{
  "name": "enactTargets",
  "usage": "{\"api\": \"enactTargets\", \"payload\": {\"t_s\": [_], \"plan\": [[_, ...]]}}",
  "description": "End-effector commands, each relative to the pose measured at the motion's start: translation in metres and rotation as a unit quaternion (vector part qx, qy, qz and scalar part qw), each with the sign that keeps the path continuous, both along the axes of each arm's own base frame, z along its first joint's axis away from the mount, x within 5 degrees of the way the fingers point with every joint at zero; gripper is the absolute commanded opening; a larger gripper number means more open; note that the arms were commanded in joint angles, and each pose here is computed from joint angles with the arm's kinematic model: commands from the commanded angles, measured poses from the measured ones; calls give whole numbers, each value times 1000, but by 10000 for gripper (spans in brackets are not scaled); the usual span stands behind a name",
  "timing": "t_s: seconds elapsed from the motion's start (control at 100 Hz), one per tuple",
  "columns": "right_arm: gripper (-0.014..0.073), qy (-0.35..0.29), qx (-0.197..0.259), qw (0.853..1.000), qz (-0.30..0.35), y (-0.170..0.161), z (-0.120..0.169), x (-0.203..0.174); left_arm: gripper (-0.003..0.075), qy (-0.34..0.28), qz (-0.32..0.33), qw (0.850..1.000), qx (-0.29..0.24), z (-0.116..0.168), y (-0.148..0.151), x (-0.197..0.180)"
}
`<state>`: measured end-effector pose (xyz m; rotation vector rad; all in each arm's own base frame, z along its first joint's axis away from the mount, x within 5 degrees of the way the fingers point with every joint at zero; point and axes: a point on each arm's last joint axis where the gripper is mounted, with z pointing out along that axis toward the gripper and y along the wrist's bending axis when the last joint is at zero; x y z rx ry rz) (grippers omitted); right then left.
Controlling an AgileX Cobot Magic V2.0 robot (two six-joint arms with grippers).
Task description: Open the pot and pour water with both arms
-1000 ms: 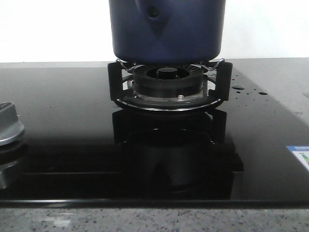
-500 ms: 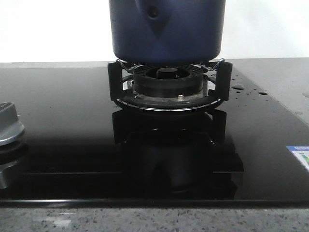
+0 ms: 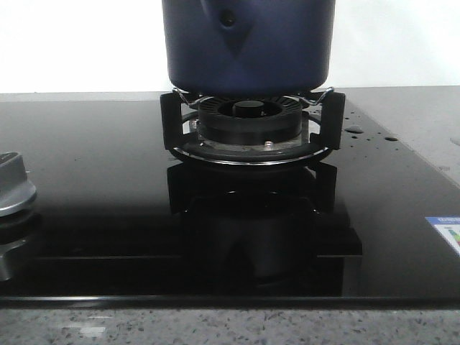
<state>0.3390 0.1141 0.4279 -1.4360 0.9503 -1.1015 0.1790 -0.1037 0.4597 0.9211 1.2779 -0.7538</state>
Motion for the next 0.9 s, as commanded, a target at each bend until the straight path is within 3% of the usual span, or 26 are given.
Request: {"api": "enactTargets", "payload": {"t_s": [0.0,0.13,0.3,0.48,0.56,0.77,0.89], "plan": [[216,26,177,984,-18,-6,23,-13,195,-14,-3,999,-52,20,2,-10],[216,111,328,932,-106,-18,15,-18,195,-14,-3,999,-52,20,2,-10],[216,166,465,852,-174,-49,11,-30,195,-14,-6,999,-51,20,2,-11],[216,126,574,791,-172,-103,-2,-53,195,-14,-13,999,-49,19,0,-12],[216,99,612,764,-179,-127,-23,-65,195,-13,-16,999,-47,19,-1,-12],[216,60,685,702,-186,-153,-97,-94,195,-11,-14,999,-47,18,-2,-11],[216,53,690,702,-169,-150,-130,-105,195,-11,-14,999,-47,18,-2,-11]]}}
